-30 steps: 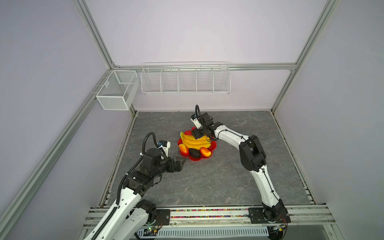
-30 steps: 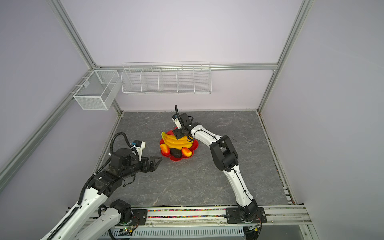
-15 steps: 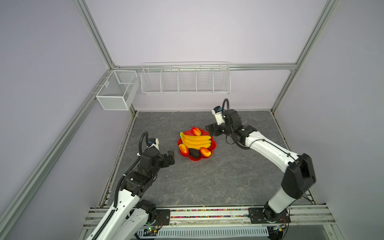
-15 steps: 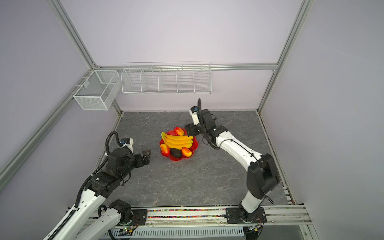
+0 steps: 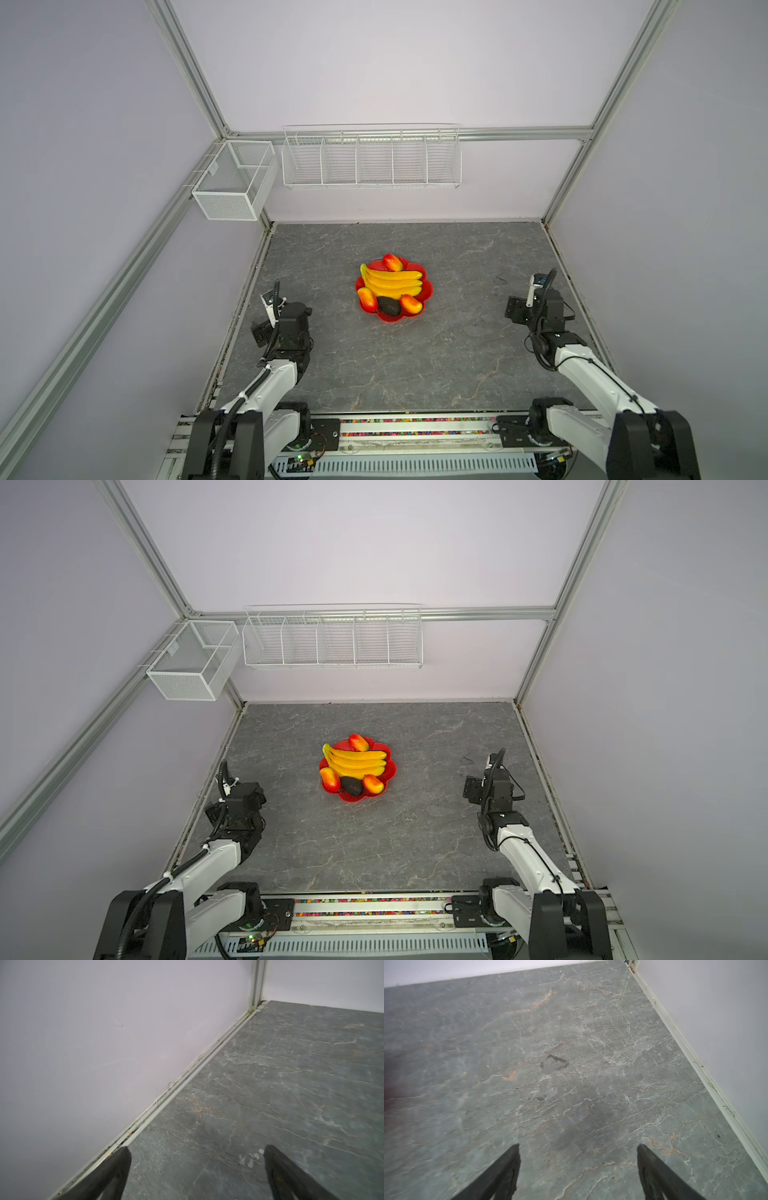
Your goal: Place and organize the fake fruits in the fruit bowl
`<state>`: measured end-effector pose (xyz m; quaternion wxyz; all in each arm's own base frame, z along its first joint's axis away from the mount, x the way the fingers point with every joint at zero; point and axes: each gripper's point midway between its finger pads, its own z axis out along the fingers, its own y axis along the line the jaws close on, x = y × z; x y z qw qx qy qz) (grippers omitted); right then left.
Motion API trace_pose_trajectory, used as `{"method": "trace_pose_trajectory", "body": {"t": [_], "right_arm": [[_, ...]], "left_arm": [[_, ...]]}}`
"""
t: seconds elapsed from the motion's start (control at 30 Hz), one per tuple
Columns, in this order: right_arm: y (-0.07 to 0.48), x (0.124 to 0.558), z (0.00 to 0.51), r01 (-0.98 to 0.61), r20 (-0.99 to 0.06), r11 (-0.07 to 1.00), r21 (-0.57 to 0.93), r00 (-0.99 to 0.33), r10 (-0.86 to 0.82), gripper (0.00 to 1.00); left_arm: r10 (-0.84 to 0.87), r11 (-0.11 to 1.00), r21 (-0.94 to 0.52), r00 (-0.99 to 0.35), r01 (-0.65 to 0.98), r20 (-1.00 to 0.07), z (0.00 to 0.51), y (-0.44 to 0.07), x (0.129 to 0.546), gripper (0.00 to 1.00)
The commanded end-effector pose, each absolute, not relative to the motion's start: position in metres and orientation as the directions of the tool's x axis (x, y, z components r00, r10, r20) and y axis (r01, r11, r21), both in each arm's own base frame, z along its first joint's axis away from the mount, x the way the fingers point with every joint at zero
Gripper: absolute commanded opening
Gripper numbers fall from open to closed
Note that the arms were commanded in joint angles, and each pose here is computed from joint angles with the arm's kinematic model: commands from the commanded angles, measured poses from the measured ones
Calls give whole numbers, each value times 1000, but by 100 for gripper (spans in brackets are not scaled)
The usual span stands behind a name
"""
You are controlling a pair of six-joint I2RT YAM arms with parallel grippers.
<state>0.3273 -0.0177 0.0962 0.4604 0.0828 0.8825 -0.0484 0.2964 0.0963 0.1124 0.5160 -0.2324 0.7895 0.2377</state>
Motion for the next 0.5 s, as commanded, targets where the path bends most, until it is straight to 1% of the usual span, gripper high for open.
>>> {"method": "trace_pose_trajectory", "body": {"t": [0.0, 0.03, 0.07, 0.1, 0.13, 0.17, 0.23, 0.27, 0.3, 0.33, 0.4, 0.47], "right_arm": [[-23, 364, 120, 193, -936, 980, -56, -352, 15, 89], [-21, 369, 121, 187, -939, 980, -69, -344, 0, 89], [-15, 374, 125, 148, -945, 987, -69, -325, -18, 89], [-6, 379, 128, 97, -952, 990, -102, -298, -68, 89], [-3, 383, 121, 78, -948, 991, -107, -310, -78, 89], [-4, 386, 114, 77, -942, 991, -108, -326, -77, 89], [-3, 389, 99, 73, -952, 991, -109, -293, -83, 89], [-6, 391, 99, 97, -957, 989, -114, -277, -84, 89], [-7, 390, 93, 90, -942, 991, -102, -330, -67, 89], [-7, 393, 90, 60, -926, 996, -66, -375, -38, 89], [-9, 396, 93, 46, -939, 998, -44, -342, -26, 89], [-8, 395, 92, 44, -932, 998, -44, -361, -25, 89]], "left_arm": [[-170, 857, -57, -176, -512, -970, 149, 79, 342, 99], [-162, 874, -56, -181, -483, -970, 148, 74, 353, 99], [-153, 889, -52, -187, -455, -971, 147, 70, 362, 99], [-156, 906, -64, -188, -419, -970, 145, 65, 373, 99], [-180, 917, -91, -200, -388, -963, 138, 60, 380, 99], [-168, 933, -85, -216, -349, -962, 132, 54, 386, 99], [-103, 976, -53, -233, -211, -967, 118, 32, 395, 99], [-84, 981, -47, -194, -189, -977, 119, 29, 397, 99], [-90, 981, -55, -181, -188, -979, 120, 29, 395, 99], [-104, 975, -55, -221, -215, -970, 118, 33, 395, 99], [-119, 971, -57, -261, -232, -958, 116, 35, 398, 99], [-91, 978, -45, -222, -203, -971, 118, 31, 399, 99]]}}
